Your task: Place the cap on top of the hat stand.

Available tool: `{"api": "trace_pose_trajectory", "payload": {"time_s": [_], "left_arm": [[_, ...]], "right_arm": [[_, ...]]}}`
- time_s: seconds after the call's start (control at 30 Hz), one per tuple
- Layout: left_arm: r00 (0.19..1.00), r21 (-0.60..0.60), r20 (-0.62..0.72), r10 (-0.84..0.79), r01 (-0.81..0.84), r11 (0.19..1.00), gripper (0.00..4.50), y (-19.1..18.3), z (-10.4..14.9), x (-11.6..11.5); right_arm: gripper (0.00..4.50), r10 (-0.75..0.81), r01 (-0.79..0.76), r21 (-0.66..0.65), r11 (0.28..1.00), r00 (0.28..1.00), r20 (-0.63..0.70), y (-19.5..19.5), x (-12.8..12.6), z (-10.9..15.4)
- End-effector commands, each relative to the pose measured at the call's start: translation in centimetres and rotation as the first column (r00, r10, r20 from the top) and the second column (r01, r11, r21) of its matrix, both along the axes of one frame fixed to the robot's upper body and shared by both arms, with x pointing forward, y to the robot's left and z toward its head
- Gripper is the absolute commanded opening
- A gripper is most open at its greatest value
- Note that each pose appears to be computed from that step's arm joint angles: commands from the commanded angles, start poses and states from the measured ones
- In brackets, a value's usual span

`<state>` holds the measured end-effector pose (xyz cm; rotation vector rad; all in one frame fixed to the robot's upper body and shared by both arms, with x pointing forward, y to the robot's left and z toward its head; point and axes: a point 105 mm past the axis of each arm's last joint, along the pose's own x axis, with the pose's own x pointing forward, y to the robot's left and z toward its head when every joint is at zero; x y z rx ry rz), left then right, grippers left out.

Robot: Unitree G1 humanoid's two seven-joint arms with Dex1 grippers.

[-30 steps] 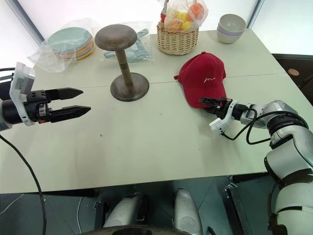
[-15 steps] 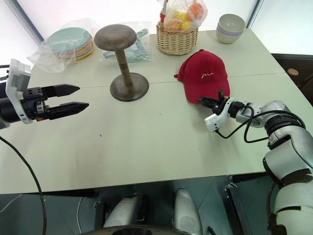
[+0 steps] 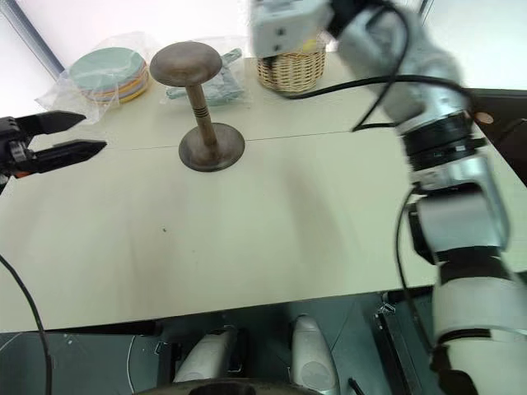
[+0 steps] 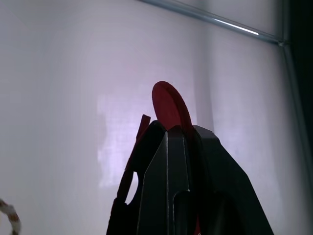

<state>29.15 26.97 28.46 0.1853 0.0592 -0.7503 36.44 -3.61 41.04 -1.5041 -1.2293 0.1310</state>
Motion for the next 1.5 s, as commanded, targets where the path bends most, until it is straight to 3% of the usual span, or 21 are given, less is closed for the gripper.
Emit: {"api": "trace_pose_trajectory", "payload": {"time_s": [0.03, 0.27, 0.7, 0.97, 1.4, 1.5], "left_arm": [[0.996, 0.025, 0.081, 0.028, -0.031, 0.999, 4.50, 0.9, 1.9, -0.2], [0.995, -0.009, 0.095, 0.042, -0.041, 0.999, 4.50, 0.6, 1.7, -1.0], [0.994, -0.065, 0.088, 0.071, -0.066, 0.996, 4.50, 0.1, 0.5, -1.7], [0.995, -0.073, 0.074, 0.062, -0.057, 0.996, 4.50, -0.4, 0.1, -1.3], [0.996, -0.077, 0.069, 0.049, -0.043, 0.996, 4.50, -0.8, -0.1, -1.3], [0.996, -0.079, 0.070, 0.048, -0.042, 0.996, 4.50, -0.8, -0.1, -1.3]], "right_arm": [[0.07, 0.090, -0.089, 0.028, 0.996, 0.996, -0.006, 3.0, -1.7, 0.9], [0.07, 0.214, -0.215, 0.007, 0.977, 0.967, -0.141, 9.4, -2.2, -2.4], [0.07, 0.124, -0.201, -0.167, 0.965, 0.915, -0.383, 9.9, -1.1, -10.0], [0.07, 0.147, -0.271, -0.201, 0.941, 0.866, -0.478, 11.3, -2.9, -13.5], [0.07, 0.125, -0.263, -0.200, 0.944, 0.845, -0.520, 11.2, -2.8, -14.6], [0.98, 0.139, -0.269, -0.183, 0.945, 0.842, -0.521, 11.2, -2.9, -14.3]]}}
